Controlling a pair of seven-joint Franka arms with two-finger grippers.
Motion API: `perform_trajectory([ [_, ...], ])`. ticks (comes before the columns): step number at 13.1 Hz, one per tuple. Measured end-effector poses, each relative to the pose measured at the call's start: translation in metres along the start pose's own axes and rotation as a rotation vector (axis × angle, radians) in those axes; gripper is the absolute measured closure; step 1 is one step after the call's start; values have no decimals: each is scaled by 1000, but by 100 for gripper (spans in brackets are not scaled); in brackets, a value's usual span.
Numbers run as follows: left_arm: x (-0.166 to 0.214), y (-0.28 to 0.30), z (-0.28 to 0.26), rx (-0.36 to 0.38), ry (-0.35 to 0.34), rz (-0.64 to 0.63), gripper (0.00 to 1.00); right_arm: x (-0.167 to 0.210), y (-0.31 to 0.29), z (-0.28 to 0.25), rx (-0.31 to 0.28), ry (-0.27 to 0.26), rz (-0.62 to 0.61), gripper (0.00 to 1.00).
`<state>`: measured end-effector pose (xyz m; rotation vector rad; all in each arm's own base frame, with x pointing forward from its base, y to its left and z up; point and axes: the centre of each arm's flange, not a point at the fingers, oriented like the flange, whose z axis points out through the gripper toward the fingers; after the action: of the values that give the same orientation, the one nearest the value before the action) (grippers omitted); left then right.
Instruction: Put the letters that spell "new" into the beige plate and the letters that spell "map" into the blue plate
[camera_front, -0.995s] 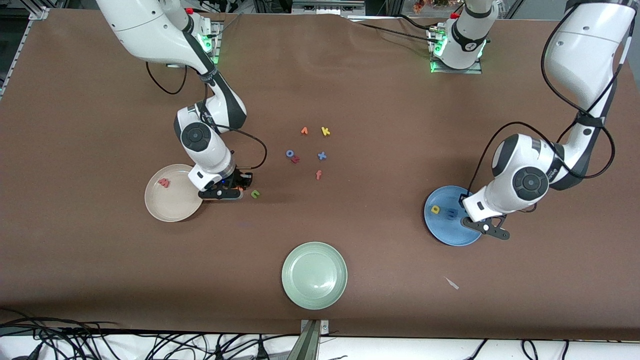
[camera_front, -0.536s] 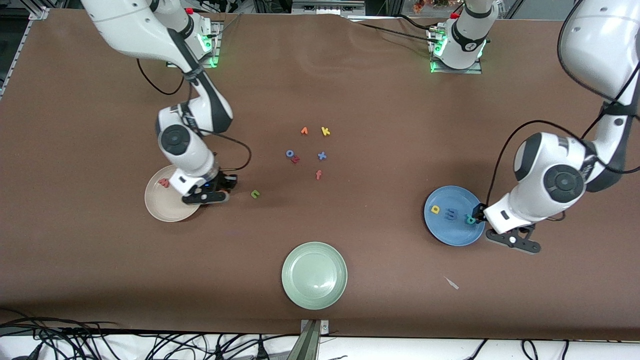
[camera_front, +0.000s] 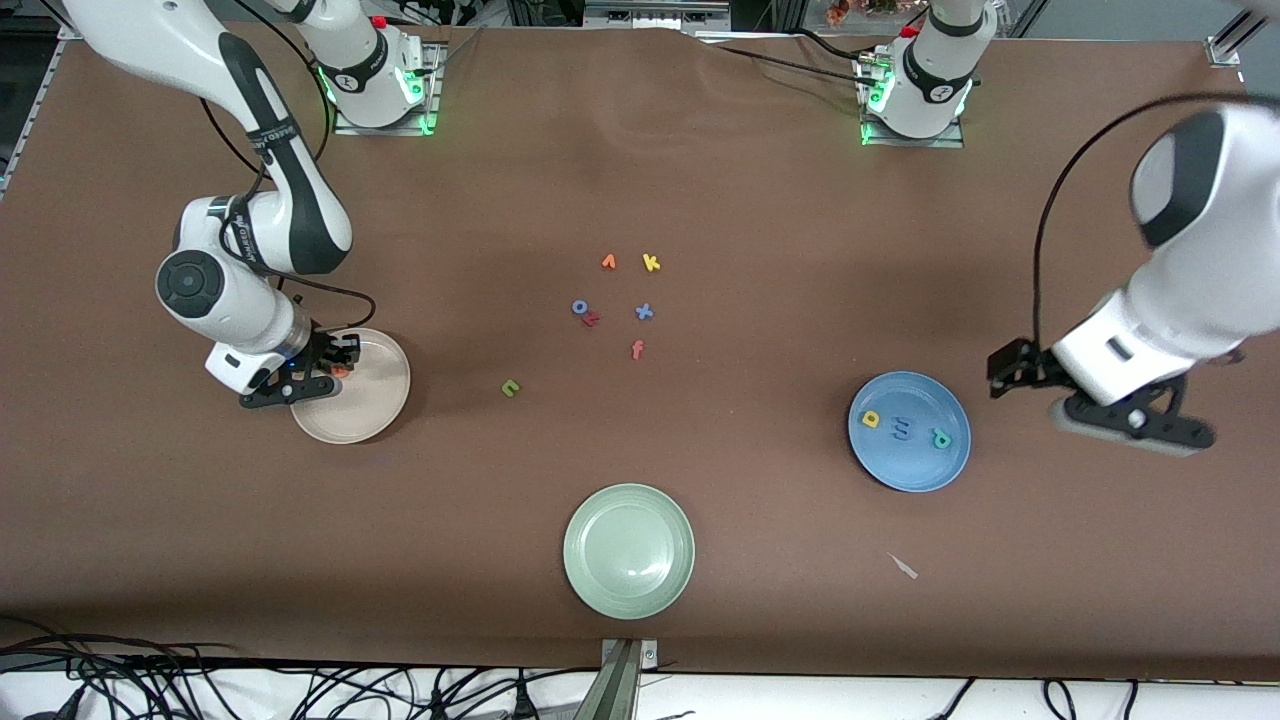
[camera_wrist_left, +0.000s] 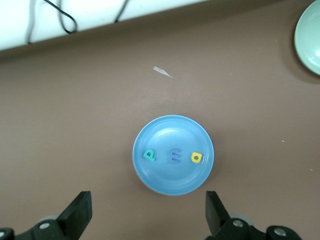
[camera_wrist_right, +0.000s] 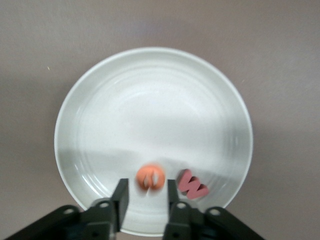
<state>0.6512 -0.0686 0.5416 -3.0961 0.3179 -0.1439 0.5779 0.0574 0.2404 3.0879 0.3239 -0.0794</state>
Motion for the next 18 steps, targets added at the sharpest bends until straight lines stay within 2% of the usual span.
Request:
perform_trajectory([
  [3, -45, -13, -55, -51, -18, -91, 0, 4, -22, -3, 12, 18, 68, 24],
  [7, -89, -18, -40, -45, -53, -124, 0, 27, -115, -24, 44, 71, 170, 22],
  [11, -95, -16, -40, -44, -62, -124, 0, 50, -201, 2, 65, 71, 302, 22],
  [14, -95, -16, -42, -44, -59, -124, 0, 56, -225, 30, 96, 106, 386, 22],
  [18, -95, -25, -40, -44, -63, -140, 0, 53, -245, 50, 112, 123, 392, 23],
])
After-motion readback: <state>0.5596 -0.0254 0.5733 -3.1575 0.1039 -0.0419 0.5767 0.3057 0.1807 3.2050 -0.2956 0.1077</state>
